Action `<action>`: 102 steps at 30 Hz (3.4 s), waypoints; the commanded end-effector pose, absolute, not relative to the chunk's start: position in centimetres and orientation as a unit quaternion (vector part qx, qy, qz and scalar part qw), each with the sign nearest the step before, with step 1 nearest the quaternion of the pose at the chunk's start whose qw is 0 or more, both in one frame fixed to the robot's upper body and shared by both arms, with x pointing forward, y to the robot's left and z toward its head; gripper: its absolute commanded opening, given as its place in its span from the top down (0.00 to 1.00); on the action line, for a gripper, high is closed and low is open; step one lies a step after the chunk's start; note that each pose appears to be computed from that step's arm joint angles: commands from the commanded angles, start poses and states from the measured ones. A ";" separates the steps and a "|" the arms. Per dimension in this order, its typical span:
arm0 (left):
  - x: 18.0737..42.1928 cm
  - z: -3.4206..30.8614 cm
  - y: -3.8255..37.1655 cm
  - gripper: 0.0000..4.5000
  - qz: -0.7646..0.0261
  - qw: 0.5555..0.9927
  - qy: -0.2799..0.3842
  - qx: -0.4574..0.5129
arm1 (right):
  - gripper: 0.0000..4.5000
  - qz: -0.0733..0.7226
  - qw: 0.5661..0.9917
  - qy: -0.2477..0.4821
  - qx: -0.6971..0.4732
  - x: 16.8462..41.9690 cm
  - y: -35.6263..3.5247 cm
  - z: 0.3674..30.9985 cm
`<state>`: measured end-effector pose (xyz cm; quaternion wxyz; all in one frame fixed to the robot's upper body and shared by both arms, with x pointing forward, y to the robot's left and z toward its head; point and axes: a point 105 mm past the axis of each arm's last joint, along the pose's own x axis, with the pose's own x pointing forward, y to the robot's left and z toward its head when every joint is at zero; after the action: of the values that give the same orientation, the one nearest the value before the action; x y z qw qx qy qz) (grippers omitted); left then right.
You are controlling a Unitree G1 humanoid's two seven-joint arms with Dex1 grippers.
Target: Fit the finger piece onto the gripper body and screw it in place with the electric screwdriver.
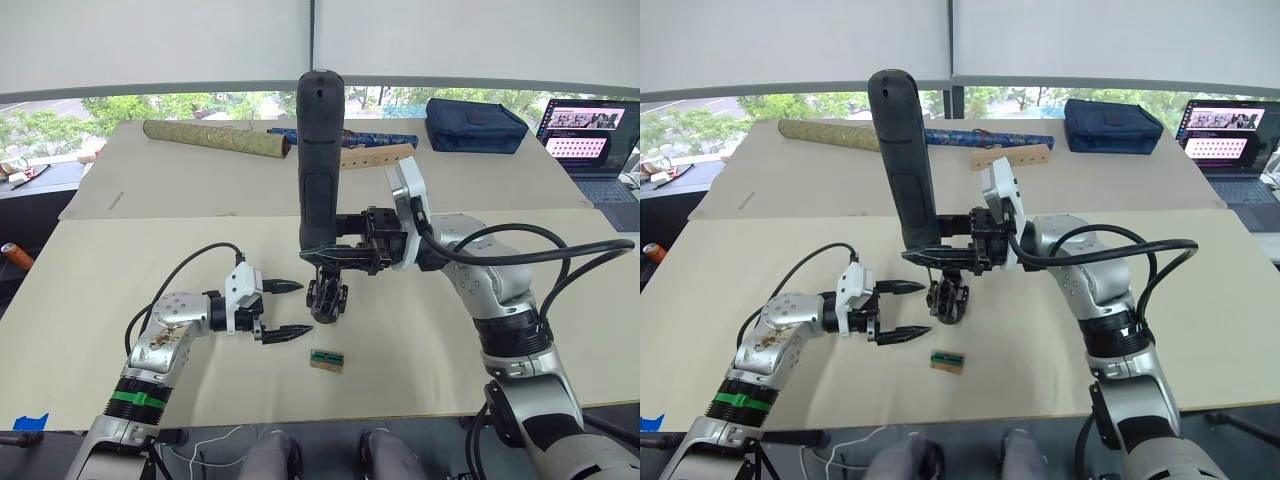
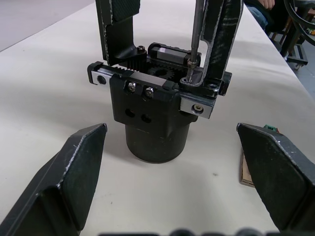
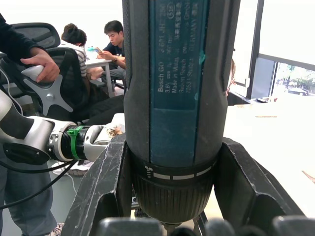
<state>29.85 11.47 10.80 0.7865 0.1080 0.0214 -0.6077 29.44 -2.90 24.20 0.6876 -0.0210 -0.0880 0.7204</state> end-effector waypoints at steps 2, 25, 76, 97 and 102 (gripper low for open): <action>29.8 11.4 11.3 0.00 -0.609 0.784 0.004 0.117 | 0.58 0.726 0.675 -0.127 -0.035 28.7 -2.8 26.1; 29.7 11.3 11.2 0.00 -0.611 0.783 0.005 0.117 | 0.58 0.726 0.675 -0.122 -0.051 28.6 -3.3 25.9; 32.2 8.9 7.8 0.00 -0.635 0.762 0.018 0.126 | 0.58 0.711 0.692 -0.115 -0.051 29.0 -3.0 24.7; 32.1 7.4 7.4 0.49 -0.632 0.762 0.041 0.137 | 0.58 0.695 0.714 -0.075 -0.040 29.4 -2.6 21.9; 32.0 7.3 7.6 0.49 -0.630 0.764 0.046 0.132 | 0.58 0.690 0.720 -0.059 -0.037 29.4 -2.6 20.6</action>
<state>32.39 7.82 7.76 0.7685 0.1369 0.0366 -0.6240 29.20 -2.71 22.55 0.7125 -0.0319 -0.0936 0.6947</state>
